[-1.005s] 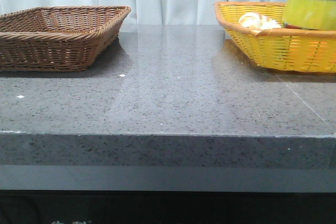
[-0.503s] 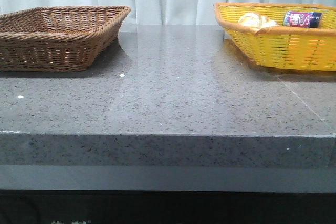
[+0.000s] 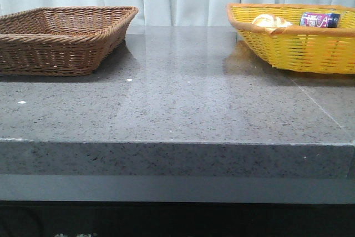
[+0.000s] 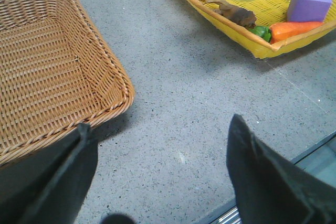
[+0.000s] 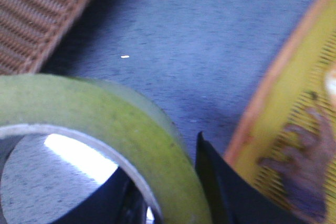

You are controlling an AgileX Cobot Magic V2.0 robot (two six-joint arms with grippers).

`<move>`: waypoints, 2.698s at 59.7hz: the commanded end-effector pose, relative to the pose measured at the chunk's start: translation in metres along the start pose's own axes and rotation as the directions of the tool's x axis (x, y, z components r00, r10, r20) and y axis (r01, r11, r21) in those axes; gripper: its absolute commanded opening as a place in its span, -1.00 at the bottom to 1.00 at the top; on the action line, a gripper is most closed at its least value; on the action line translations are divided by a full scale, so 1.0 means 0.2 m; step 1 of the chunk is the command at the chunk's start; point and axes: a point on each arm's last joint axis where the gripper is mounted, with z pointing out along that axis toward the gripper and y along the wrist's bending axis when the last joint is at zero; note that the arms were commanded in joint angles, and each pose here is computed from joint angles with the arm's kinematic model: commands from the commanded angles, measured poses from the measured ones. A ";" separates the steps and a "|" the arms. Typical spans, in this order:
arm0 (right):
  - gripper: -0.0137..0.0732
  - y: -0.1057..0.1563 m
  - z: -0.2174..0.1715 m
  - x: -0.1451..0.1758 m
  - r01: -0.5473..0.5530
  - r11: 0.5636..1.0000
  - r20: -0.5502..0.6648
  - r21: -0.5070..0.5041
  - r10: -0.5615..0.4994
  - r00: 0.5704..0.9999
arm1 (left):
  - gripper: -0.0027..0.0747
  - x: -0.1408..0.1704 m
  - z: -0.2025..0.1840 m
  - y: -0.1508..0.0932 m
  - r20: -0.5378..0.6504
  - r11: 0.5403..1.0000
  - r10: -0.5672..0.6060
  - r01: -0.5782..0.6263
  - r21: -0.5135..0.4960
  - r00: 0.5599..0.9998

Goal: Transfer tape with both arms
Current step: 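Lift the tape roll with the right gripper and lower it onto the table, then open the right gripper and withdraw it from the tape roll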

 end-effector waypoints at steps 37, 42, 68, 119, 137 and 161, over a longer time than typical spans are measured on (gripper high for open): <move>-0.39 0.17 0.46 0.09 0.154 0.988 -0.234 -0.006 -0.151 0.960 | 0.39 -0.08 -0.04 -0.01 0.104 1.000 -0.006 0.004 0.021 0.995; -0.39 0.16 0.49 0.09 0.158 0.987 -0.246 0.001 -0.153 0.957 | 0.39 -0.08 -0.04 -0.01 0.104 1.000 -0.006 0.004 0.021 0.995; 0.34 0.18 0.35 0.06 0.159 0.987 -0.190 -0.002 -0.157 0.969 | 0.39 -0.08 -0.04 -0.01 0.104 1.000 -0.006 0.004 0.021 0.995; 0.34 0.27 -0.79 0.49 0.050 0.995 0.383 -0.081 -0.015 0.924 | 0.39 -0.08 -0.04 -0.01 0.104 1.000 -0.006 0.004 0.021 0.995; 0.34 0.25 -0.84 0.86 0.032 0.998 0.526 -0.055 0.002 0.851 | 0.39 -0.08 -0.04 -0.01 0.106 1.000 -0.006 0.004 0.021 0.994; 0.34 0.23 -0.81 1.16 0.030 0.999 0.536 -0.040 -0.003 0.844 | 0.39 -0.08 -0.03 -0.01 0.099 1.000 -0.006 0.004 0.020 0.995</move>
